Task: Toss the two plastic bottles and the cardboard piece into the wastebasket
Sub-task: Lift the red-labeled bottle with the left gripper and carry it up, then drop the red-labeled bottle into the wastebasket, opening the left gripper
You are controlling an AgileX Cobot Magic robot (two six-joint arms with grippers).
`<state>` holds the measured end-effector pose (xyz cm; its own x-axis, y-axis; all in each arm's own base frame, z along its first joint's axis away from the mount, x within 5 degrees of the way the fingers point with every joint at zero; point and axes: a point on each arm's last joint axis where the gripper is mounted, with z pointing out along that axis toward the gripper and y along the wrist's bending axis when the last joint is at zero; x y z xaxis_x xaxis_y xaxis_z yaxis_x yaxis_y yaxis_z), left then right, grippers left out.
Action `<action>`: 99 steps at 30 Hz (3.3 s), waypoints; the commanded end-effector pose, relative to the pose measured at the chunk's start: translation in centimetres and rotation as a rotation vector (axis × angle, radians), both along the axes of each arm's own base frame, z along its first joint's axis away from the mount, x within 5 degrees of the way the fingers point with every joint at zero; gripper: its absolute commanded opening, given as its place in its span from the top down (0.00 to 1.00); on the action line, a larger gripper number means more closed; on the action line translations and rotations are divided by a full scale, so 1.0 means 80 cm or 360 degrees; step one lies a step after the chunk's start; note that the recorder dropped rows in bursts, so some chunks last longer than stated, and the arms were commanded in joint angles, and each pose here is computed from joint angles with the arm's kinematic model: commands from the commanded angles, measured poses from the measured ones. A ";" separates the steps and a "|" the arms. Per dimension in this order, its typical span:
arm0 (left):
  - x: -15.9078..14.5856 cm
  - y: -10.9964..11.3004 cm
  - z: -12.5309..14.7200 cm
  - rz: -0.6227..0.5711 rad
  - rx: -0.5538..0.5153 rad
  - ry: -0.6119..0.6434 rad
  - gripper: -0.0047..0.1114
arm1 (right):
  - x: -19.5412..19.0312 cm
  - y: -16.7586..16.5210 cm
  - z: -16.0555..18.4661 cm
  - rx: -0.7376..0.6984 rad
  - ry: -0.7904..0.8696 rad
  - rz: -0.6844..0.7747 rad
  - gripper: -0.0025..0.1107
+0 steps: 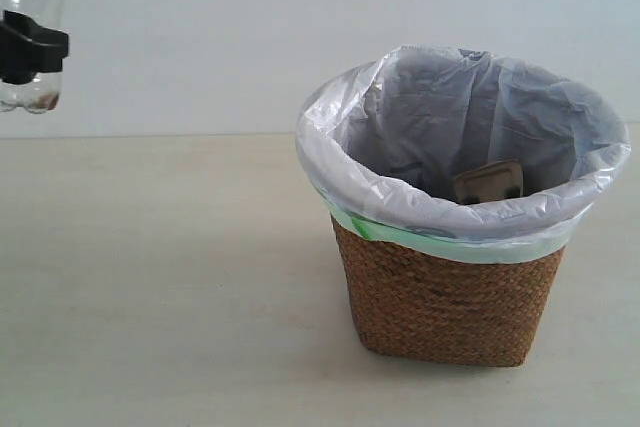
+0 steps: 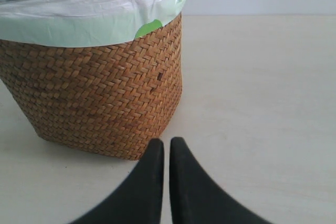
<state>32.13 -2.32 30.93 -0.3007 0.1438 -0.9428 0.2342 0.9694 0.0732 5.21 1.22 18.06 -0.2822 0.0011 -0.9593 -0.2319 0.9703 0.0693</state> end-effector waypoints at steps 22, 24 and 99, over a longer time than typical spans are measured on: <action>-0.030 -0.060 -0.041 -0.0364 -0.0391 0.0239 0.87 | 0.000 0.000 0.001 -0.0007 -0.0016 -0.0005 0.98; -0.026 -0.100 -0.032 -0.0596 -0.0507 0.0255 0.87 | 0.000 0.000 0.001 -0.0007 -0.0016 -0.0005 0.98; 0.022 -0.141 0.089 -0.0520 -0.0501 0.0600 0.28 | 0.000 0.000 0.001 -0.0007 -0.0016 -0.0005 0.98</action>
<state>34.03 -15.42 38.65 -0.5246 -0.0294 -0.8508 0.5440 0.7572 -0.3616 5.21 1.22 18.06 -0.2822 0.0011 -0.9593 -0.2319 0.9703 0.0693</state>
